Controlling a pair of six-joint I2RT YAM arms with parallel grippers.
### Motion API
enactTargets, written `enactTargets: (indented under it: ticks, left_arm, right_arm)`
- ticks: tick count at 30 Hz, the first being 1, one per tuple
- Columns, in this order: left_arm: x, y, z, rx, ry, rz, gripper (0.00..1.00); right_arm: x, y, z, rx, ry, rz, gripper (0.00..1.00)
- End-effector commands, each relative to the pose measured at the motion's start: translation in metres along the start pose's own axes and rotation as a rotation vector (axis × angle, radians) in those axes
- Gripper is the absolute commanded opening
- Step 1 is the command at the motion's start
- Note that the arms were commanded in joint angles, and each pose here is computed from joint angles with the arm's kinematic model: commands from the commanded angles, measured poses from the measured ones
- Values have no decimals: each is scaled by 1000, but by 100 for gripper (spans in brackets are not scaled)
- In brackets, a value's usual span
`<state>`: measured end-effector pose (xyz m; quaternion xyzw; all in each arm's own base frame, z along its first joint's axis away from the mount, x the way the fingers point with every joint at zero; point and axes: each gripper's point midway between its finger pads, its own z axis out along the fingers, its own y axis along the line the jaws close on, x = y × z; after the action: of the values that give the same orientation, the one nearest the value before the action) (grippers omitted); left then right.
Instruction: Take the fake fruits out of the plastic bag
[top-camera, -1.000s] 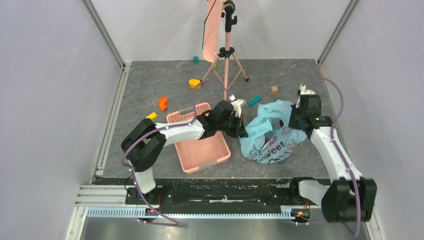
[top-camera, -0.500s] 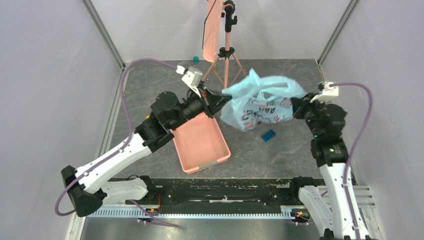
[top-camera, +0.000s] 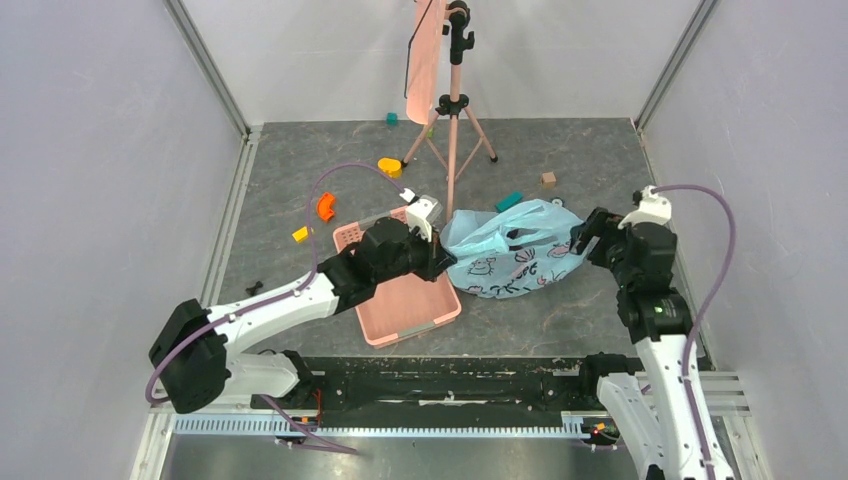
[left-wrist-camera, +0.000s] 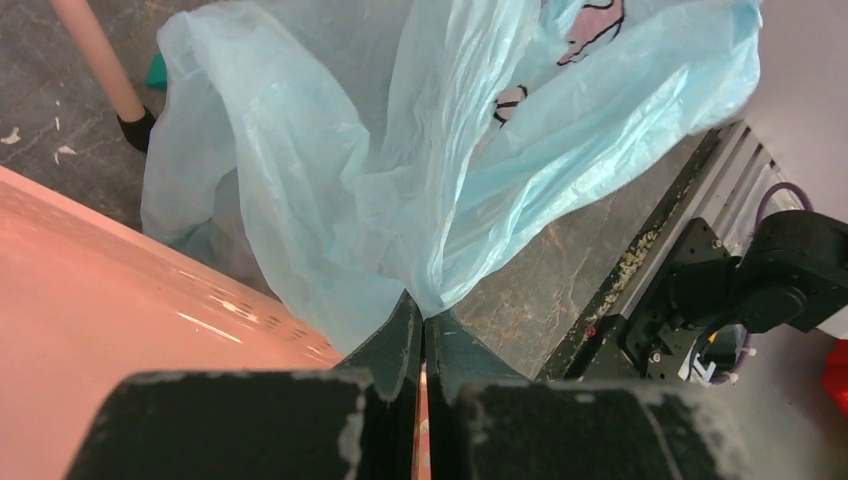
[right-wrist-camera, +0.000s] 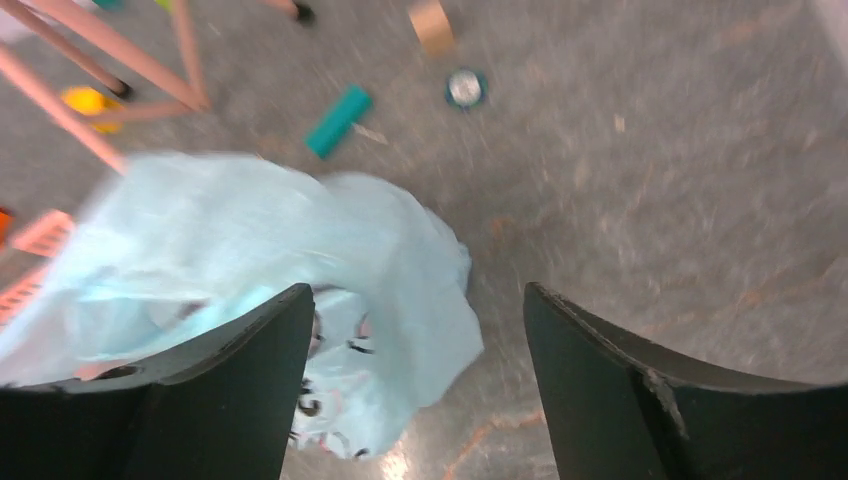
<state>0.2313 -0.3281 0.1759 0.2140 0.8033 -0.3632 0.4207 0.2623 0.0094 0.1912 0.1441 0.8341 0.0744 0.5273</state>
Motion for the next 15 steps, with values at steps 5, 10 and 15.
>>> enactTargets:
  ticks: [5, 10, 15]
  left_arm:
    - [-50, -30, -14, 102, -143, 20, 2]
    - [-52, -36, -15, 136, -154, 10, 2]
    - [-52, -39, -14, 156, -159, 7, 2]
  right_arm:
    - [-114, 86, -88, -385, -277, -113, 75]
    - [-96, 121, -78, -580, -92, -102, 42]
    - [-71, 138, -59, -643, 48, -98, 28]
